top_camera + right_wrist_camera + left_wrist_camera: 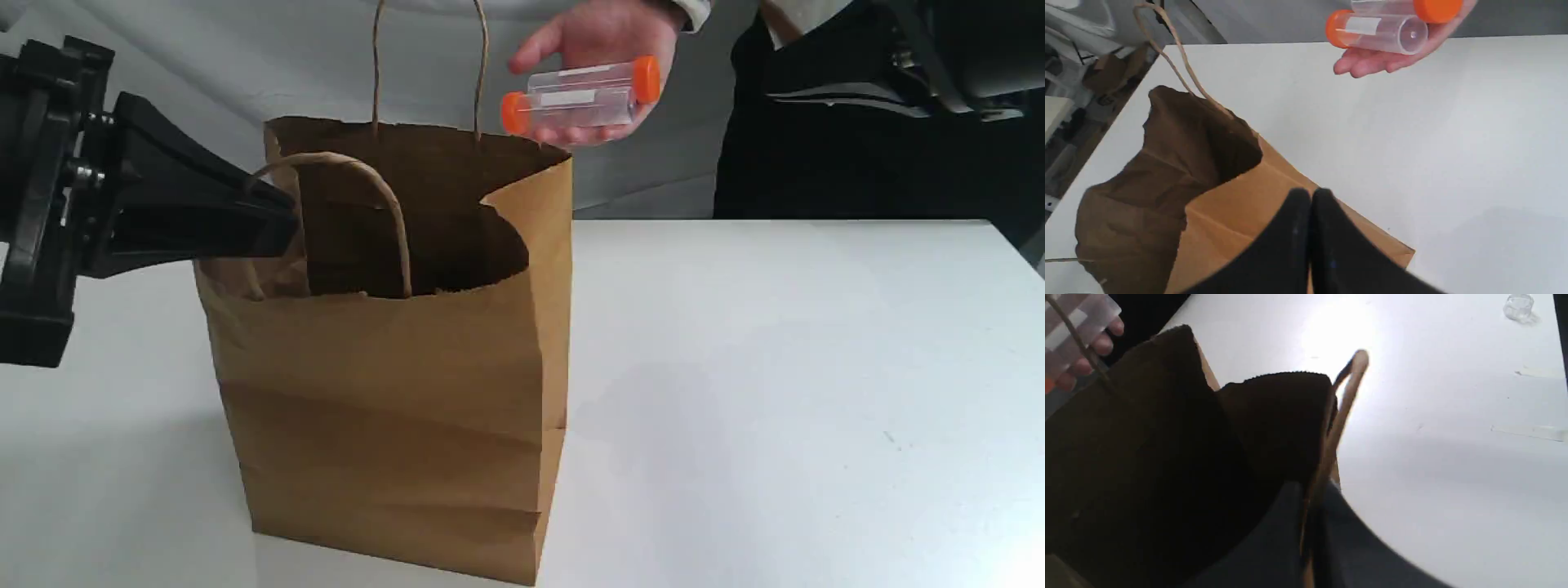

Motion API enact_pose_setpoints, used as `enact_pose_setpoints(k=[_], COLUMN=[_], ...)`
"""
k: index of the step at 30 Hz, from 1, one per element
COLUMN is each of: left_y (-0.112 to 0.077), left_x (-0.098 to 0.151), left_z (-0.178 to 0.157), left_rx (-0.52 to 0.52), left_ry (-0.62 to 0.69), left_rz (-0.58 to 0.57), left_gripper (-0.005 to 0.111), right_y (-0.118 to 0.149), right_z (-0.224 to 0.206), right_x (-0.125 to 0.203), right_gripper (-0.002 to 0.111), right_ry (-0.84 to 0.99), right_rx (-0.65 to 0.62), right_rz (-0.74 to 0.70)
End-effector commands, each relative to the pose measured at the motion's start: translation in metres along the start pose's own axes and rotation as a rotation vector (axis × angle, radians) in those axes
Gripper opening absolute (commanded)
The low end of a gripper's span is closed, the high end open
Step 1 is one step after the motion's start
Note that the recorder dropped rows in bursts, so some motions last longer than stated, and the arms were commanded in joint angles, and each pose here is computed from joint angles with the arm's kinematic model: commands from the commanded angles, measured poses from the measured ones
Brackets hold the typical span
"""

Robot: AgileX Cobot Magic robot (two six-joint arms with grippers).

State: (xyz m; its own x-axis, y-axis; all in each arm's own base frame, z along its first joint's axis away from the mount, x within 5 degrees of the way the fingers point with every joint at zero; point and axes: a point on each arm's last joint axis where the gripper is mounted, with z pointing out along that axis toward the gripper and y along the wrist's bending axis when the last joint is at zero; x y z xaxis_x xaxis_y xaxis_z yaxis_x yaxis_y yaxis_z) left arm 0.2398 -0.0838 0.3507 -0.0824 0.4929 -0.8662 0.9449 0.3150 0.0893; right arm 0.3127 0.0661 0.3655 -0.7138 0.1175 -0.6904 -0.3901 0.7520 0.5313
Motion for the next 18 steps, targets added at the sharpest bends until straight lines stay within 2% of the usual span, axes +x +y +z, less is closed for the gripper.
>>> enact_pose_setpoints(k=[1, 3, 5, 11, 14, 18], left_y=[0.0, -0.001, -0.001, -0.003, -0.003, -0.003], left_x=[-0.003, -0.003, -0.003, -0.003, -0.003, -0.003], left_z=[0.0, 0.0, 0.0, 0.0, 0.0, 0.0], left_rx=[0.001, 0.009, 0.015, 0.033, 0.033, 0.033], left_ry=[-0.02, -0.02, -0.02, -0.02, -0.02, -0.02], left_rz=[-0.008, -0.023, -0.036, -0.048, -0.052, -0.052], left_gripper=[0.0, 0.0, 0.0, 0.0, 0.0, 0.0], right_y=[-0.007, -0.011, -0.014, -0.003, 0.015, 0.042], right_z=[0.008, 0.013, 0.019, 0.028, 0.031, 0.039], right_x=[-0.001, 0.0, 0.0, -0.004, -0.016, -0.037], right_gripper=[0.0, 0.001, 0.006, 0.04, 0.043, 0.043], right_ry=[0.009, 0.019, 0.026, 0.022, 0.066, 0.138], right_rx=[-0.009, -0.01, -0.02, -0.058, -0.081, 0.021], right_rz=[-0.01, -0.002, -0.015, -0.078, -0.124, -0.267])
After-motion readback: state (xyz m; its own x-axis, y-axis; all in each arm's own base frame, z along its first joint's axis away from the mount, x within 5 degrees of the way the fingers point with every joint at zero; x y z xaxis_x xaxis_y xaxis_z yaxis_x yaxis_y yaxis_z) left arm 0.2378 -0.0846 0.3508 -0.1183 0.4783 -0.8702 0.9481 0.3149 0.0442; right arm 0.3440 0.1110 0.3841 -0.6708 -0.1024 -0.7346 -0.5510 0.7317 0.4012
